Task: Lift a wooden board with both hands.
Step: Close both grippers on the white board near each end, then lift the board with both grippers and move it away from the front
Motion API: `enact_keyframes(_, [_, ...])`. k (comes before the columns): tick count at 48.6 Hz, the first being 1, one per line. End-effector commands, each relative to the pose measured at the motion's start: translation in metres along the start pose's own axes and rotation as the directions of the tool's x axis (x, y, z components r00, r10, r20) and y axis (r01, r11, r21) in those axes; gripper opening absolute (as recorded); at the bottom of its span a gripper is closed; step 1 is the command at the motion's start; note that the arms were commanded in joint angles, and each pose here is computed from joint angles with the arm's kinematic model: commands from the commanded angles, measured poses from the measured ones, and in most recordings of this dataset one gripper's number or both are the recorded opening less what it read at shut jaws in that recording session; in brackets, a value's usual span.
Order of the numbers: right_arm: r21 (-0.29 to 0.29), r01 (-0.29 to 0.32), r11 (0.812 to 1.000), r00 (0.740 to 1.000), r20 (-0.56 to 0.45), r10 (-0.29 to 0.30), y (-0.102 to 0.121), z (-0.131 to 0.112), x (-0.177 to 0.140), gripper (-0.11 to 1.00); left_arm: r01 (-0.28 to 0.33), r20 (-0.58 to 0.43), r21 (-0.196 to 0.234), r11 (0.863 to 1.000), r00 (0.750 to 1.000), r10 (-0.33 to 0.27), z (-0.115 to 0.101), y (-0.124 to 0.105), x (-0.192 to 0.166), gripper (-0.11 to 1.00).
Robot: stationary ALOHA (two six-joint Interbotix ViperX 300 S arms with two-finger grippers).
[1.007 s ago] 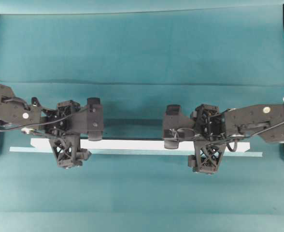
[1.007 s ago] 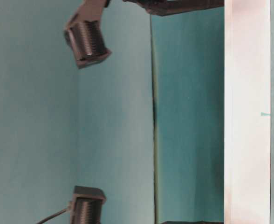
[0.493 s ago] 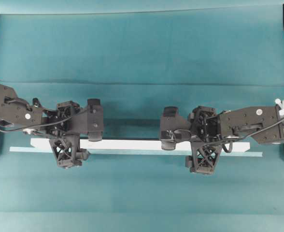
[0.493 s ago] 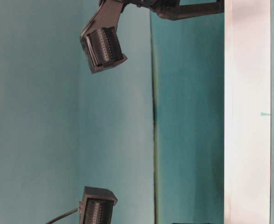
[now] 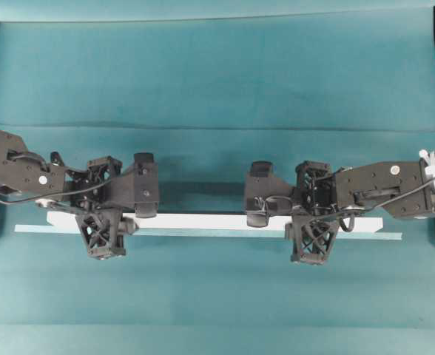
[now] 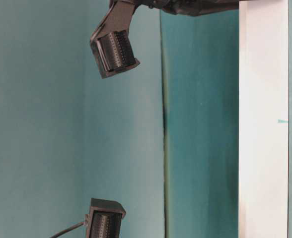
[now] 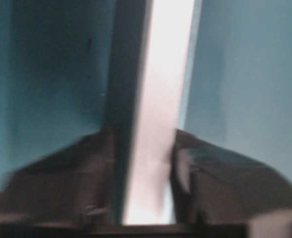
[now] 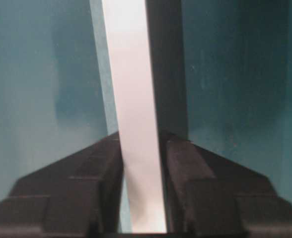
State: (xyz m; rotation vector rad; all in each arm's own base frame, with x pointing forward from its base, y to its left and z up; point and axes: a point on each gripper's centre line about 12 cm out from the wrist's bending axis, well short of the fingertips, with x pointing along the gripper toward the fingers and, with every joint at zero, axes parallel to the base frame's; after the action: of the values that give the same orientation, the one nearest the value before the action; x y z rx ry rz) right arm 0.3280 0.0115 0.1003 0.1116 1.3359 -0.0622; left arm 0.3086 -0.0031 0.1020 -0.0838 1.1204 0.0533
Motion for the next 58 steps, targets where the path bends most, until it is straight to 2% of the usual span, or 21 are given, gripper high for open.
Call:
enact_keyframes(1, [0.008,-0.001,1.0,1.0,-0.011,0.001,0.0,0.001,0.001,0.22,-0.003,0.022,-0.01,1.0,1.0,0.003,0.007,0.003,-0.003,0.22])
enact_keyframes(3, [0.011,-0.002,1.0,1.0,-0.014,0.002,0.001,0.0,0.001,0.22,-0.003,0.023,-0.008,1.0,1.0,0.003,0.008,0.003,-0.003,0.18])
enact_keyframes(32, [0.017,-0.005,1.0,1.0,-0.018,0.006,0.001,0.005,-0.001,0.22,0.0,0.029,-0.007,1.0,1.0,0.0,0.01,0.001,-0.005,0.18])
enact_keyframes(47, [0.024,-0.005,1.0,1.0,-0.014,0.005,0.0,0.023,-0.027,0.22,0.0,0.054,-0.005,1.0,0.999,0.001,0.032,0.0,-0.03,0.18])
enact_keyframes(58, [0.035,-0.008,0.999,1.0,0.0,0.008,-0.002,0.033,-0.054,0.22,-0.001,0.068,-0.015,1.0,0.998,0.002,0.036,0.0,-0.051,0.18])
